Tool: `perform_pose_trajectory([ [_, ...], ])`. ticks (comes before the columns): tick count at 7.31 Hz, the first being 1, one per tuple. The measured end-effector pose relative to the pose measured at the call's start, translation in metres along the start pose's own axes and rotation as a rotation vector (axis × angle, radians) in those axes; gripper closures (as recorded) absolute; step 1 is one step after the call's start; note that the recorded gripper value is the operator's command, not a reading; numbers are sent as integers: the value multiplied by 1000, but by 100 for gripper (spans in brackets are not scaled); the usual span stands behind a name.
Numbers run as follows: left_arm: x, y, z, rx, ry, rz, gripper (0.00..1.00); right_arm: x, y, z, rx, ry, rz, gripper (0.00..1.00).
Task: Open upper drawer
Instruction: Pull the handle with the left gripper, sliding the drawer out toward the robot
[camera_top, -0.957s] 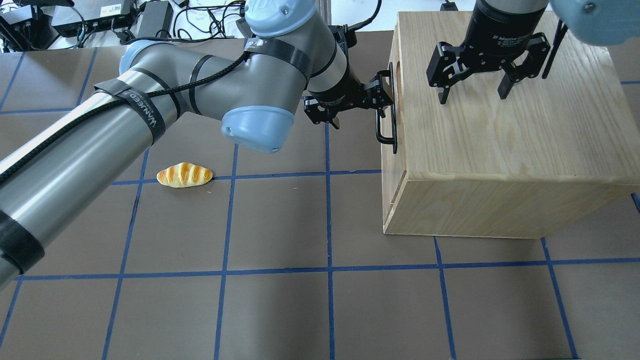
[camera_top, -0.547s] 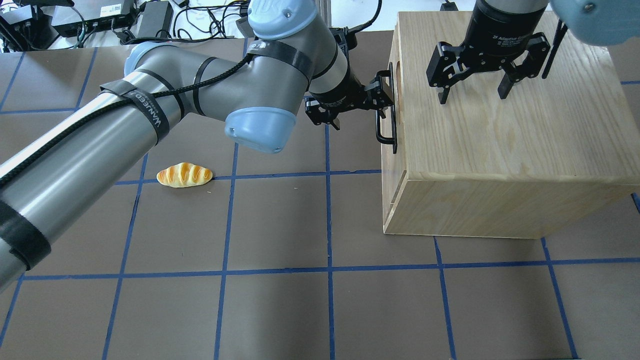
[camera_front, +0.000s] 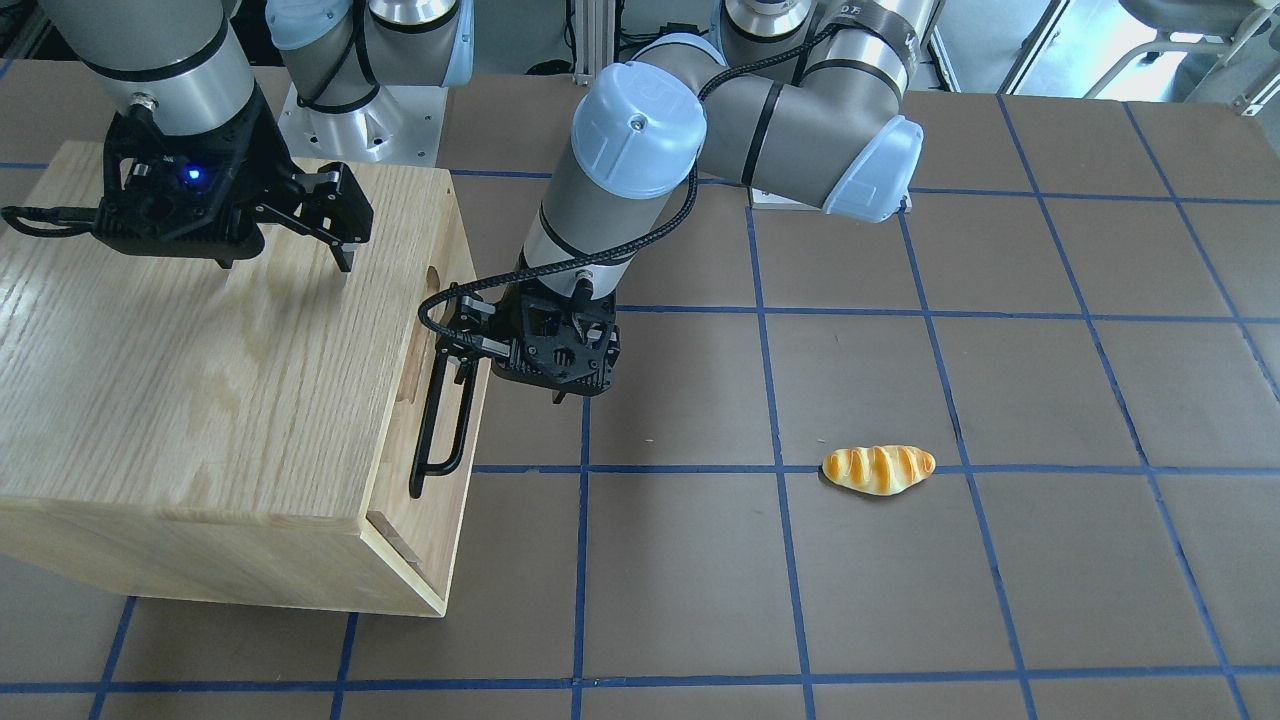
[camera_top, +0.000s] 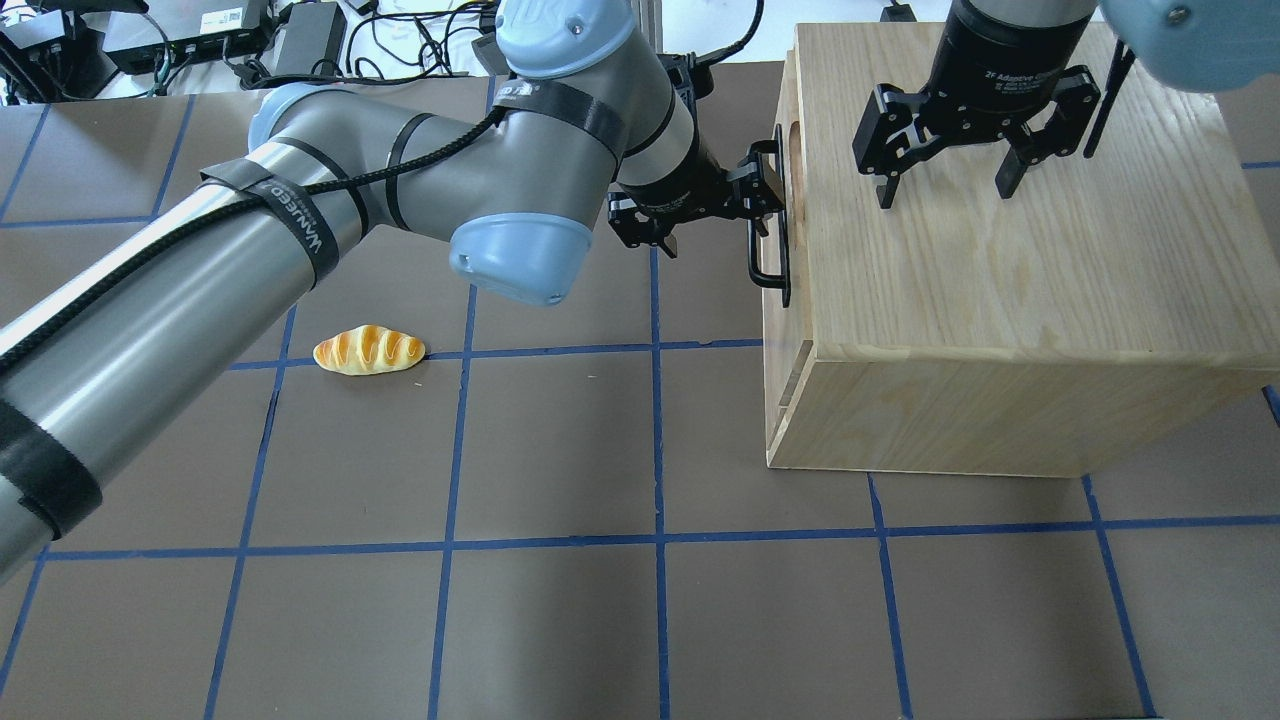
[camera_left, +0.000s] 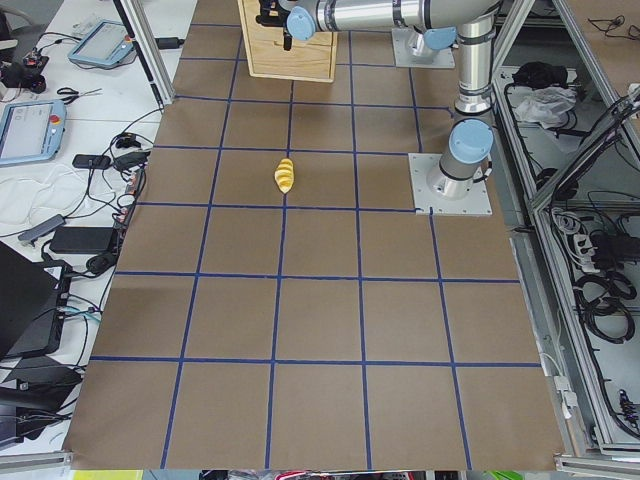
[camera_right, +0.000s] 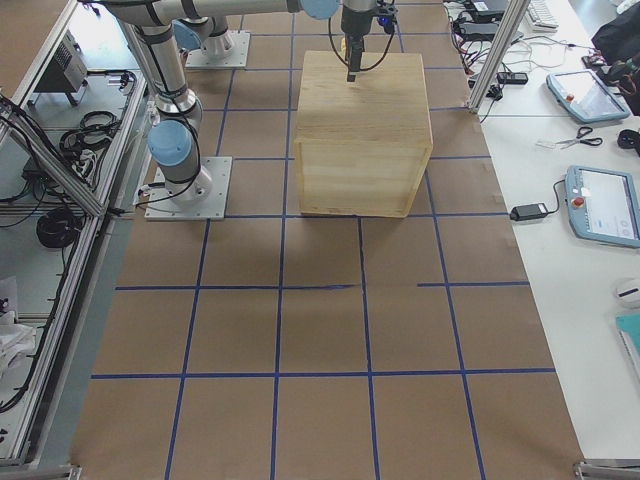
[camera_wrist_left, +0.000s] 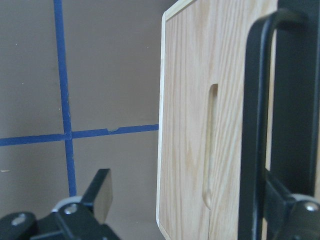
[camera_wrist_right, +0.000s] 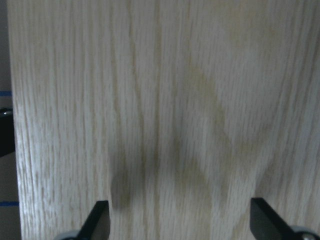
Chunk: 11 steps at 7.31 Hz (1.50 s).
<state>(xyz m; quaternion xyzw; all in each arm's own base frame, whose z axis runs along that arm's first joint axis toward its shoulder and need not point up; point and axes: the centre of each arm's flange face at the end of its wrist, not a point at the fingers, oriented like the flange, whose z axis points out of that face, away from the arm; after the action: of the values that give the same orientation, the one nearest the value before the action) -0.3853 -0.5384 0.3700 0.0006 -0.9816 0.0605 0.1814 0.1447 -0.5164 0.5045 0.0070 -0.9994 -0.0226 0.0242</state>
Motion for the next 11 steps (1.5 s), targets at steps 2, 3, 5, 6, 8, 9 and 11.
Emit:
perform_pose_trajectory([
  [2,-1,-1,-1,5,-8,0,0,0,0,0,0,0,0,0],
  [3,-2,-1,-2,11,-17,1,0,0,0,0,0,0,0,0],
  [5,-5,-3,-4,23,-37,1,0,0,0,0,1,0,1,0],
  [6,-6,-4,-6,26,-41,-1,0,0,0,0,1,0,1,0],
  [8,-9,-9,-11,30,-45,-8,0,0,0,-1,1,0,1,0],
  [9,-11,-13,-15,30,-47,-13,0,0,0,0,1,0,0,0],
  [11,-19,-19,-21,26,-55,-9,0,0,0,0,1,0,0,0],
])
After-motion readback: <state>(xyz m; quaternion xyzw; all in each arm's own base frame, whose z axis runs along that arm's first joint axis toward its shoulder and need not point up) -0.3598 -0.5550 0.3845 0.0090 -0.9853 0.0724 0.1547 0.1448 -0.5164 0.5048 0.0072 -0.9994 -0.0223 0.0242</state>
